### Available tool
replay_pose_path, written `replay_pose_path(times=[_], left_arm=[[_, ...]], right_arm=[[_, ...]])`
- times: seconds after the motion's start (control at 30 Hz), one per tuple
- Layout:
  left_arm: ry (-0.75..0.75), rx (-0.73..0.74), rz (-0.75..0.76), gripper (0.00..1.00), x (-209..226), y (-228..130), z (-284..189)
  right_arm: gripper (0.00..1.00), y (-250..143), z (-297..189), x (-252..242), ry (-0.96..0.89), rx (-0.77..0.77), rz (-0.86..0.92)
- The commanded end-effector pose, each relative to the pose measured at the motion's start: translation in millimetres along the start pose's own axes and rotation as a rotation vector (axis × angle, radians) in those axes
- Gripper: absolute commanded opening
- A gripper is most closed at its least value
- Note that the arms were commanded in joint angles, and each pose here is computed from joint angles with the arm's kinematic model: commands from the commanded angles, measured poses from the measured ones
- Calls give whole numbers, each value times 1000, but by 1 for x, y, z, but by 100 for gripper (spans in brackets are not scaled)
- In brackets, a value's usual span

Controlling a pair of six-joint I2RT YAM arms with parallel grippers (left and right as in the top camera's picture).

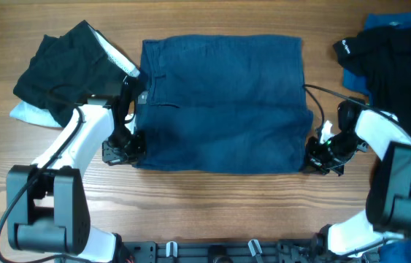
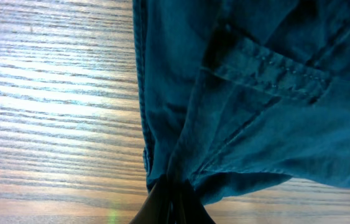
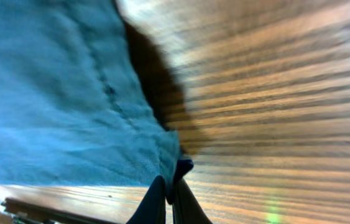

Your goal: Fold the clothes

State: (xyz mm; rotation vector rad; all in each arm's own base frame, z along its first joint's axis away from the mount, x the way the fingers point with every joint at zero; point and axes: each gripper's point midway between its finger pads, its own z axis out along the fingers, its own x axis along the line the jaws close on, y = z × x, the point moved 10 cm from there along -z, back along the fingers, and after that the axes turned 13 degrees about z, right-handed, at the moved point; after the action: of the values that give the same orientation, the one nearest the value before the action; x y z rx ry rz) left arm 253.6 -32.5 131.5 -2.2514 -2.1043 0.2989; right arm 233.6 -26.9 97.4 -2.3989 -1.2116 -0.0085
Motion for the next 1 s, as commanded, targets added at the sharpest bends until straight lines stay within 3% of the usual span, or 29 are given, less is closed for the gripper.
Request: replay_pose_path(times=[0.0,0.2,0.53,0.7,0.97], left_arm=[[-58,-62,-30,4,1,-6,-16],[-197,-196,-8,4,-10,-27,-53],[-222,-547,79,4,-21,-95,-121],[-248,-703,129,4,-26,-122,-140],[-354,-745,213,4,-35,-132,-147]], right_arm=[[4,-9,-51,16,68,-186,-72],[4,-47,-116,26,154,-417,-95],[4,-100,-201,39,342,-742,-139],[4,-113,-218,41,375,-774,-113],[4,-115,-226,41,384,-817,-104]])
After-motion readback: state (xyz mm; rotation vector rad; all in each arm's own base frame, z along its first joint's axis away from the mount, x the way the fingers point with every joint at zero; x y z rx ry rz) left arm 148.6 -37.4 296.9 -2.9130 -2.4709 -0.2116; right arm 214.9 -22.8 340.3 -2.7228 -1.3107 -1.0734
